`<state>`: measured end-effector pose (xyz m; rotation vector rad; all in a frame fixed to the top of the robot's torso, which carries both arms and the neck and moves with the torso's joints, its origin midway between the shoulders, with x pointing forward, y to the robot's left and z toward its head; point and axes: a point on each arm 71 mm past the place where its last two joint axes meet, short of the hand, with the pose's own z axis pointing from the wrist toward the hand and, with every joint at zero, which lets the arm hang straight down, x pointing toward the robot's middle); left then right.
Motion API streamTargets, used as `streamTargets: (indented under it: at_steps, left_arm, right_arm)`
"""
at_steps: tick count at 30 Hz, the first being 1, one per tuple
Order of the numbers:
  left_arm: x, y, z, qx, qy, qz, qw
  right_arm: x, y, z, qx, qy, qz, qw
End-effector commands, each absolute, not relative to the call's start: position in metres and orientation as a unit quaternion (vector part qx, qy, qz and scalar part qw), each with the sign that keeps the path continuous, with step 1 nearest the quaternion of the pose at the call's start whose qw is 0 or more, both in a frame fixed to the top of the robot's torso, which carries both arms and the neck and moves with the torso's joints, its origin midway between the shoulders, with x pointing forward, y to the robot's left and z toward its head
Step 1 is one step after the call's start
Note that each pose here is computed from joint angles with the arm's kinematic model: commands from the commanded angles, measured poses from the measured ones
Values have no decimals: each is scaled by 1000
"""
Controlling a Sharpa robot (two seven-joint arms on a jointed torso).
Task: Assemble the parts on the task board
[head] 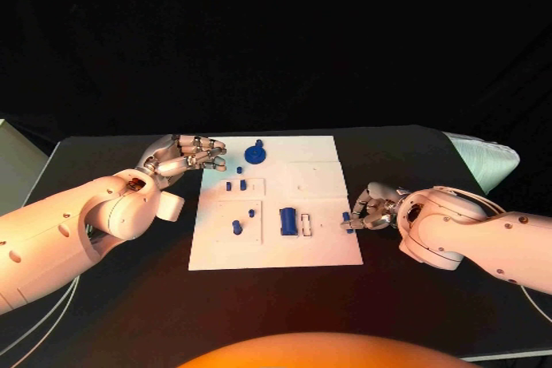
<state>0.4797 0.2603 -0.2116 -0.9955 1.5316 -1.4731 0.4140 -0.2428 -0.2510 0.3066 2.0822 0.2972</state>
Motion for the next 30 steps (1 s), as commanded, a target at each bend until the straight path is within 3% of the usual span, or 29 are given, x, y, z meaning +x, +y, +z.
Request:
streamTargets:
  at_steps: [1,30]
  left_arm:
    - [479,259,-210,-388,599,-586,383]
    - [479,260,-211,-389,601,-584,382]
  right_arm:
    - [413,-240,-254,109,861,108,485]
    - [415,-225,-264,84,855,97,503]
